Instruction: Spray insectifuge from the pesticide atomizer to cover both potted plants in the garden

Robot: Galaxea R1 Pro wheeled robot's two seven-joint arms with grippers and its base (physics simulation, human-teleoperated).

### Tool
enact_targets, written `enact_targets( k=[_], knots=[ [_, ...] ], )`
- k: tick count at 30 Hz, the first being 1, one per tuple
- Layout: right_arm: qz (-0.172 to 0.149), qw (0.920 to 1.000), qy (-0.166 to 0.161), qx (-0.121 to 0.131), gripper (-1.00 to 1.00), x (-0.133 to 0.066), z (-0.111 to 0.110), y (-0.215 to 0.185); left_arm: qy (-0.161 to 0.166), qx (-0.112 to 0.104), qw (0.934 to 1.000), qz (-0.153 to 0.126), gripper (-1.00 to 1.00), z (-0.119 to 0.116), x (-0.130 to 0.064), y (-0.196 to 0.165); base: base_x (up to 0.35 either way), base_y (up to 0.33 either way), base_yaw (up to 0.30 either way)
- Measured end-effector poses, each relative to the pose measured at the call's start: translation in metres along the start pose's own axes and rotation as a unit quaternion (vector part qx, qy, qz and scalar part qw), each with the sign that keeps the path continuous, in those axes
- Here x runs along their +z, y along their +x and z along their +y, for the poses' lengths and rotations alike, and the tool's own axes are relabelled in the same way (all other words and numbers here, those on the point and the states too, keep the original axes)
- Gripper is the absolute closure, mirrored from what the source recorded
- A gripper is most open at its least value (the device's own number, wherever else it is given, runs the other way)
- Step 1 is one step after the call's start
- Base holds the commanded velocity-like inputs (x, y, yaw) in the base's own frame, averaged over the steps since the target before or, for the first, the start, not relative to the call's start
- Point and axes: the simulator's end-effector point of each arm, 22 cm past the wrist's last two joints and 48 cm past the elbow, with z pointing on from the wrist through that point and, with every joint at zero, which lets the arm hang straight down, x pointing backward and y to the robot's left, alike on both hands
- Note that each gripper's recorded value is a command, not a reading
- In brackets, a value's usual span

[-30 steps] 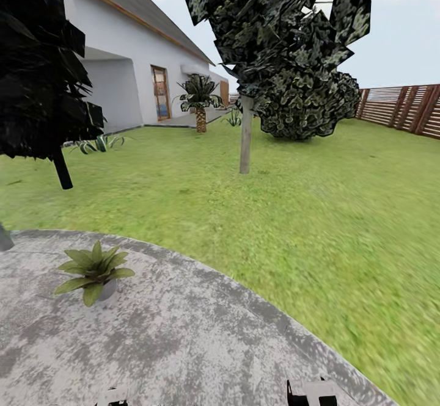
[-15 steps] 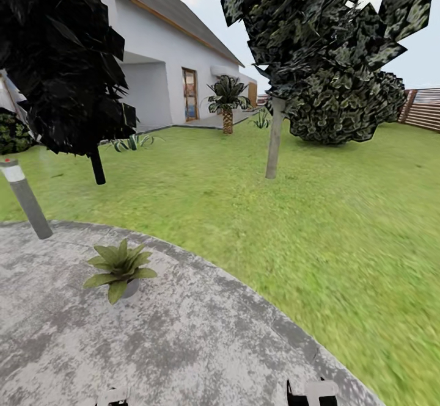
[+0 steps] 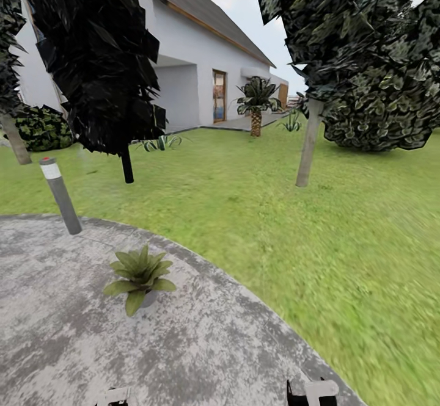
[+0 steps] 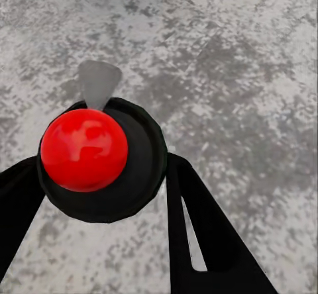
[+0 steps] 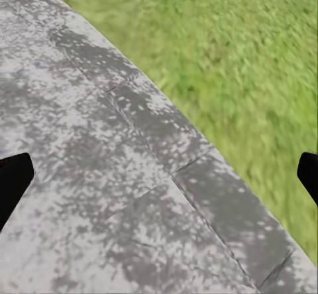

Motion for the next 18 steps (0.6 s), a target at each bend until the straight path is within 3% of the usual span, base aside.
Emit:
enact_targets(
  k=[10, 18],
  knots=[
    [-0.002, 1.0000, 0.000, 0.000, -1.00, 0.0001, -0.0004, -0.0020, 0.000, -0.001, 1.0000, -0.002, 1.00, 0.0001, -0.0001, -0.0021, 0.315, 0.000, 0.278],
    [-0.003, 1.0000, 0.001, 0.001, -1.00, 0.0003, -0.0007, -0.0033, 0.000, -0.001, 1.0000, -0.005, 1.00, -0.0002, -0.0001, -0.0041, 0.122, 0.000, 0.278]
  ],
)
